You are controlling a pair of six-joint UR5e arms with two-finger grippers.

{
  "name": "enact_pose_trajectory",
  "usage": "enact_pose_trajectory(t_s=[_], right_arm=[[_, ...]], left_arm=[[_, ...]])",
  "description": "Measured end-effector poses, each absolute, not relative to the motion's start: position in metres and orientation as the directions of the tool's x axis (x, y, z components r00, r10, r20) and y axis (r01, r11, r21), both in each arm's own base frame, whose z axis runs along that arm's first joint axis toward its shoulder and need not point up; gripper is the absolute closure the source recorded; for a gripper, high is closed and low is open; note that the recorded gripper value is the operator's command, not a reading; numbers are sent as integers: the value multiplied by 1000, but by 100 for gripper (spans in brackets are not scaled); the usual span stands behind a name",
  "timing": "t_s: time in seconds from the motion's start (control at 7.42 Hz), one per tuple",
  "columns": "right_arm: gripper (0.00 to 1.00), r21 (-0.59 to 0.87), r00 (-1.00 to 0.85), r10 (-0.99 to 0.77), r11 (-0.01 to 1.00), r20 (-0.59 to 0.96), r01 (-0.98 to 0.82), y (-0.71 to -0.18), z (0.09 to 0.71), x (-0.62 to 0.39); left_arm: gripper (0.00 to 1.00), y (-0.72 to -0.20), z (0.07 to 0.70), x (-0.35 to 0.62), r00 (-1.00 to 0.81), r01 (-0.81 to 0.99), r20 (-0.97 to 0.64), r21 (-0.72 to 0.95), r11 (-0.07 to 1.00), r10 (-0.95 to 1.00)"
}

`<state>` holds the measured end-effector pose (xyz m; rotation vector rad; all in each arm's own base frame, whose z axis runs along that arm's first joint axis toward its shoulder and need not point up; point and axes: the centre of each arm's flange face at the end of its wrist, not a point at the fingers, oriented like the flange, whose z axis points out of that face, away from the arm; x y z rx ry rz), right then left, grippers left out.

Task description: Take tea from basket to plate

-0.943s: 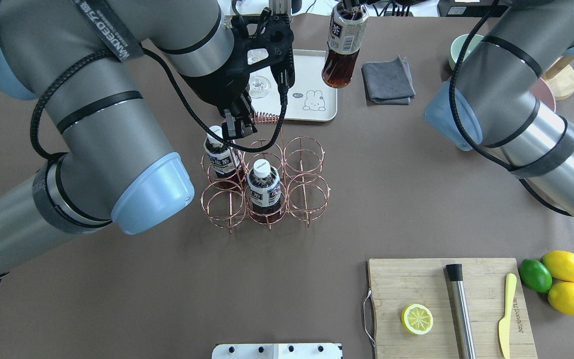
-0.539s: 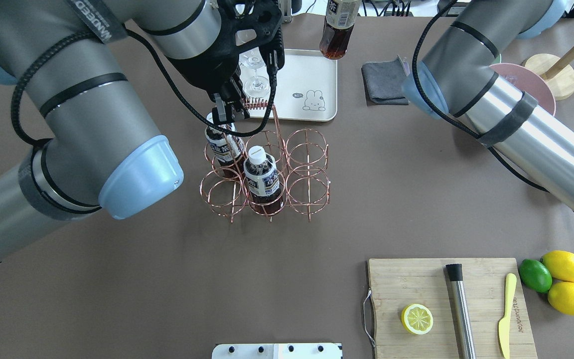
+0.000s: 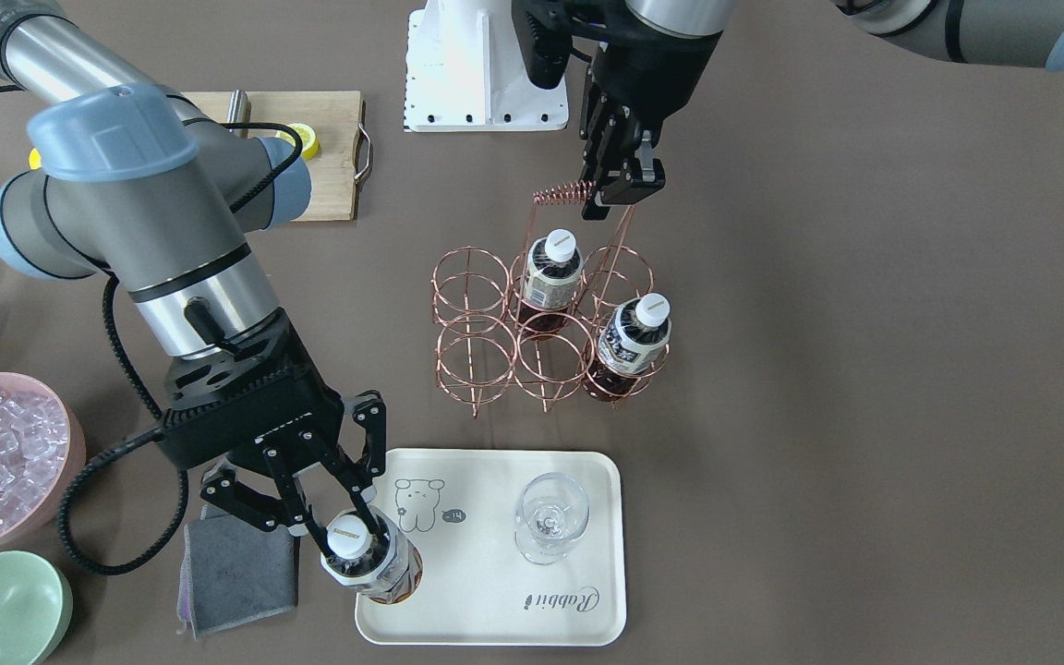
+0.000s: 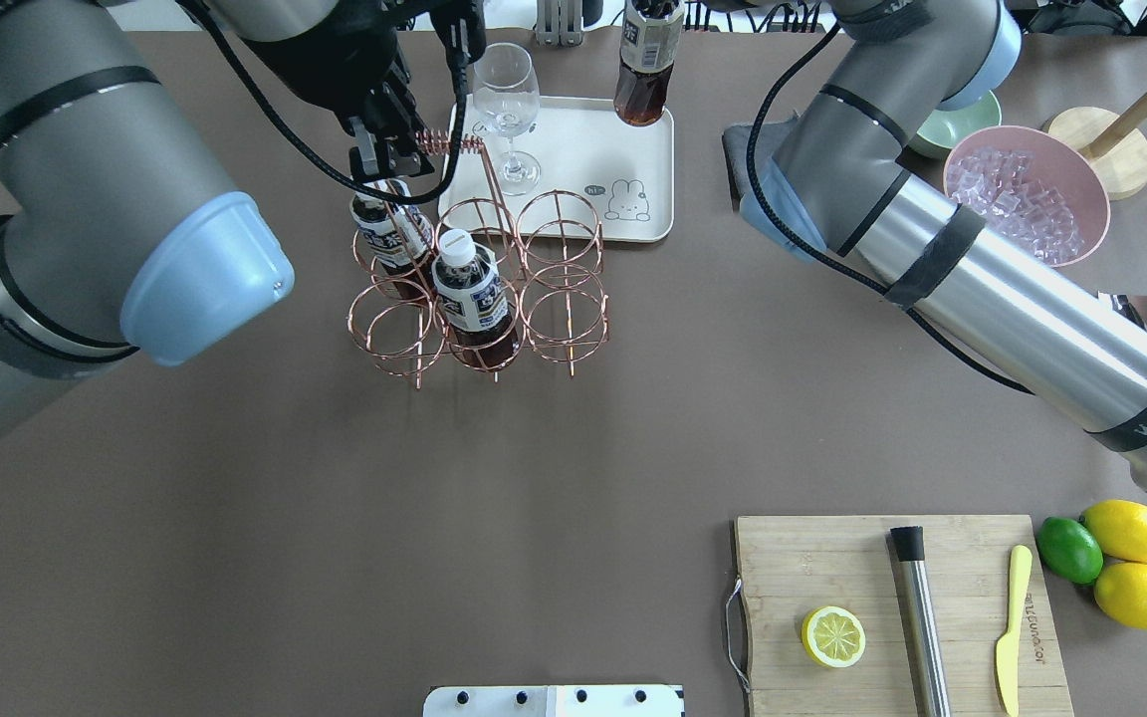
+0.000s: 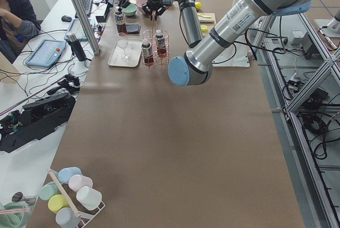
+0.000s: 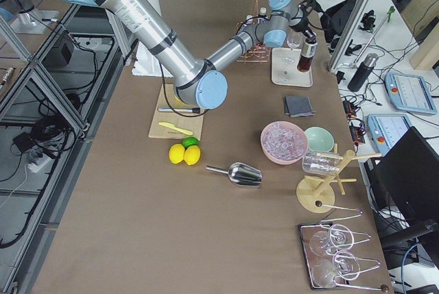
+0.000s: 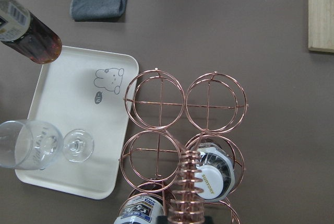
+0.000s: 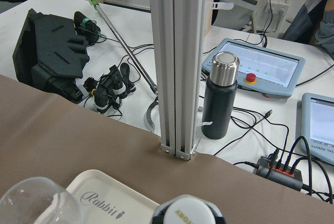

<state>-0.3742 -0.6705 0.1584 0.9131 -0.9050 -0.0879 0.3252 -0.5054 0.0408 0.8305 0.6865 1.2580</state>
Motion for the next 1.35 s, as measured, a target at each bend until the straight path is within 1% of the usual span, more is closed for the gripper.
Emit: enact_pose_trajectory(t_s=[0.4,0.94,1.08,1.21,1.35], right_arm=[[100,724,658,-427,635,621,-271,-649,169,-421],[100,727,666,-428,635,611,-259,-641,185,-445],[95,728,669,-428,637,608,-254,-637,189,-451],[1,729,669,-429,637,606,-251,-635,192,-455],[0,729,669,-430,637,606,-251,-634,192,-456]], left_arm=[[100,-543,87,267,172,-549,7,831,89,985],[100,-592,183,147,174,-606,69,794,51,982],[100,-604,213,114,172,-624,80,780,46,982],[100,-619,251,74,159,-638,81,769,40,984],[100,-631,285,39,147,-651,83,759,33,986]])
